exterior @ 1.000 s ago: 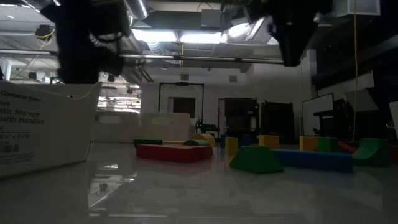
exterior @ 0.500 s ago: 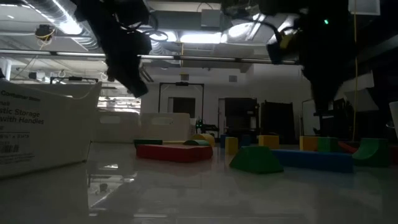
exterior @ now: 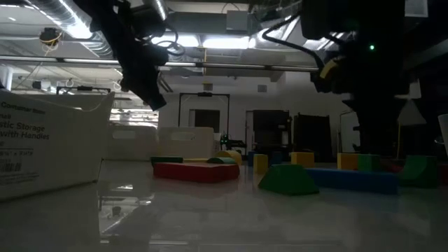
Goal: Sort blocks
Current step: Put the blue block into the top left white bin
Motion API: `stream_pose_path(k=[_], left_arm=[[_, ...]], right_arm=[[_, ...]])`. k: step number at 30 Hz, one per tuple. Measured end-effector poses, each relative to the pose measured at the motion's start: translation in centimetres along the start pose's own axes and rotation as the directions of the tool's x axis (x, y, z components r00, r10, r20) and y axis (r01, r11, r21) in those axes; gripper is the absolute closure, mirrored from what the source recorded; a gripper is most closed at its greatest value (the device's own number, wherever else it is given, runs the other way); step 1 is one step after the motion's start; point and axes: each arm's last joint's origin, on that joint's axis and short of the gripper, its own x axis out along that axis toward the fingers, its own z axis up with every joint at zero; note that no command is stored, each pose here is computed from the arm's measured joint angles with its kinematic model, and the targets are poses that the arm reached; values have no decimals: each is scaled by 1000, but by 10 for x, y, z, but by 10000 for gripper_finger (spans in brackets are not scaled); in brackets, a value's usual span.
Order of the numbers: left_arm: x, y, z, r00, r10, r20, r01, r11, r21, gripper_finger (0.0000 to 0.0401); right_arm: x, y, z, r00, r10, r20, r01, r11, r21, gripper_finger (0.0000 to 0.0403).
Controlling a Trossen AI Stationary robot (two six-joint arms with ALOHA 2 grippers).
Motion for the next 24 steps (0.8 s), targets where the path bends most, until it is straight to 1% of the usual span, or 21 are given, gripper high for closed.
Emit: stream_pose_path(k=[10, 16, 20, 24], left_arm=[[0, 3, 0, 1000, 7, -1, -7, 1000, -3, 285], [0, 3, 1, 1000, 7, 4, -7, 1000, 16, 285], [1, 7, 5, 999, 15, 46, -16, 1000, 18, 285], [1, 18, 12, 993, 43, 111, -40, 999, -24, 285]], right_arm=[[22, 0, -2, 997, 70, 40, -71, 997, 21, 233], [30, -4, -6, 999, 47, 27, -48, 998, 49, 233], [32, -5, -7, 999, 46, 19, -47, 998, 49, 233], [33, -6, -8, 999, 48, 4, -48, 998, 48, 236]])
